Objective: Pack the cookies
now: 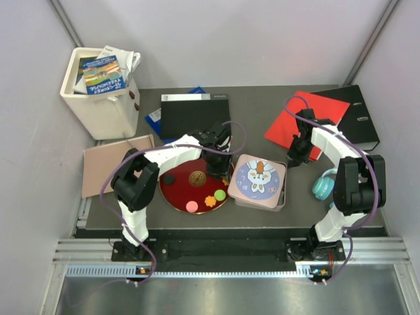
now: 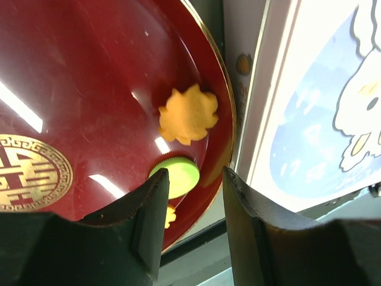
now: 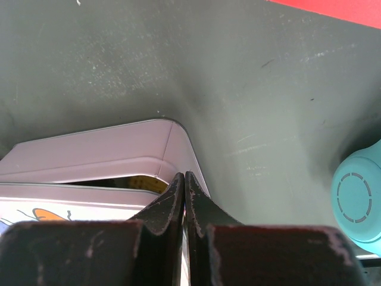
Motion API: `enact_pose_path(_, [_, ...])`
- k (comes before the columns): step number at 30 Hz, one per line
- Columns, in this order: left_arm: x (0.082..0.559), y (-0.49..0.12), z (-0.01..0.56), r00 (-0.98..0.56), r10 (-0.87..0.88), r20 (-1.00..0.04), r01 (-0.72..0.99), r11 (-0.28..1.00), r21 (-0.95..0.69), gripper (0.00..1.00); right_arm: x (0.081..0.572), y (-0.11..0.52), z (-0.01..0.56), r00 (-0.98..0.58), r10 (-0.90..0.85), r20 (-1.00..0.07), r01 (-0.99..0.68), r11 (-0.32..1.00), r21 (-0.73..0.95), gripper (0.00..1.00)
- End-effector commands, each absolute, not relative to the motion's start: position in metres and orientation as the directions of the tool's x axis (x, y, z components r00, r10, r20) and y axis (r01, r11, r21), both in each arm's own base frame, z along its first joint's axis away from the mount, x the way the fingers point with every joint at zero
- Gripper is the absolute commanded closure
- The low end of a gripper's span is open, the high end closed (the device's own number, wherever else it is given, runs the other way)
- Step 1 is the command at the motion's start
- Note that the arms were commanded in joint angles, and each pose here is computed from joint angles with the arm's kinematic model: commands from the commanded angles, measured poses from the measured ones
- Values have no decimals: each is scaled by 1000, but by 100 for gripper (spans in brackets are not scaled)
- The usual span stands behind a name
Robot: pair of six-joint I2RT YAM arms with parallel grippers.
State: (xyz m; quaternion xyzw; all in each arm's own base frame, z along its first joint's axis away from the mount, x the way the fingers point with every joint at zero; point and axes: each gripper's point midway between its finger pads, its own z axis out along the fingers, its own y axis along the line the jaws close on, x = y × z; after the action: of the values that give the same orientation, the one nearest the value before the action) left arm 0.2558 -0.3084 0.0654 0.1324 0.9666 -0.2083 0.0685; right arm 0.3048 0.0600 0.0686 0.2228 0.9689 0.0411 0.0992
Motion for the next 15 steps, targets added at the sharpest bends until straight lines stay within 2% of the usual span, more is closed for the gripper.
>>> enact_pose_path(1, [251,-312,93,-929,270,-252,349,864,-363,54,321,66,79,-874,438,-210,413,898,152,100])
enact_pose_path(15, [236,-349,98,-904,331,-271,416,827,-379,55,321,70,82,-874,441,-202,411,895,175,100])
